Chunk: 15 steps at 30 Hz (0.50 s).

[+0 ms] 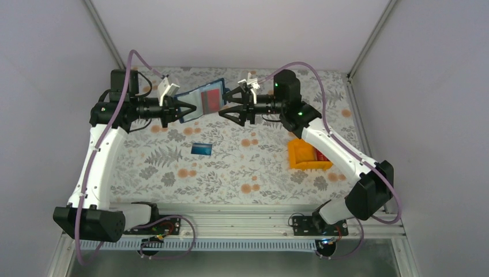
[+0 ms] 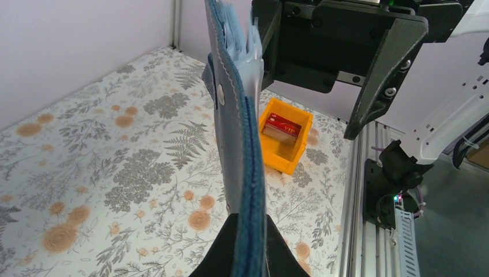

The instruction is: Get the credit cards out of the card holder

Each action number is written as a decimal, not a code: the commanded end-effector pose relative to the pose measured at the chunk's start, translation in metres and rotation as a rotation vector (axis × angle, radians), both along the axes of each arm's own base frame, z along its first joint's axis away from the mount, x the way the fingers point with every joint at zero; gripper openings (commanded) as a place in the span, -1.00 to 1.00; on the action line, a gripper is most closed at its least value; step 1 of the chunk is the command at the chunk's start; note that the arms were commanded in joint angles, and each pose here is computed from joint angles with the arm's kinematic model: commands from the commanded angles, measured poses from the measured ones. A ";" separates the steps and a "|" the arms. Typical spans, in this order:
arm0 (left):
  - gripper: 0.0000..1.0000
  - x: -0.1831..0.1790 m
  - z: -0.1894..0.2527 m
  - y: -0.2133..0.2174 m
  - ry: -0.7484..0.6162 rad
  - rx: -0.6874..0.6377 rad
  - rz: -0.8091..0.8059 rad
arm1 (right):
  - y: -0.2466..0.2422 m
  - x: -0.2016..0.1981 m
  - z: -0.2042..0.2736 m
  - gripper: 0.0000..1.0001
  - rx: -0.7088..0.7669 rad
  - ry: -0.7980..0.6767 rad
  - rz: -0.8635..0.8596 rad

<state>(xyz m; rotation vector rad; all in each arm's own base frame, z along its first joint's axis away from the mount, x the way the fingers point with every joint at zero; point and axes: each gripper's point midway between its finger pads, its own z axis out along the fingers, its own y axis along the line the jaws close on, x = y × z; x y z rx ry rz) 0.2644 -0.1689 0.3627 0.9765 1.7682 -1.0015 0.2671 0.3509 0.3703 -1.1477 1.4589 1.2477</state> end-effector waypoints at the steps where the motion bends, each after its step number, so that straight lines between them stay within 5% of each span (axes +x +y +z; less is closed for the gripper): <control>1: -0.95 -0.012 0.015 -0.002 -0.062 -0.027 -0.042 | -0.001 0.006 0.014 0.45 0.012 -0.028 -0.028; 6: -0.95 -0.011 0.013 -0.002 -0.057 -0.030 -0.045 | 0.007 0.002 0.015 0.40 0.007 -0.029 0.014; 15: -0.95 -0.007 0.010 -0.001 -0.048 -0.022 -0.026 | 0.017 -0.033 0.011 -0.23 -0.018 -0.057 0.200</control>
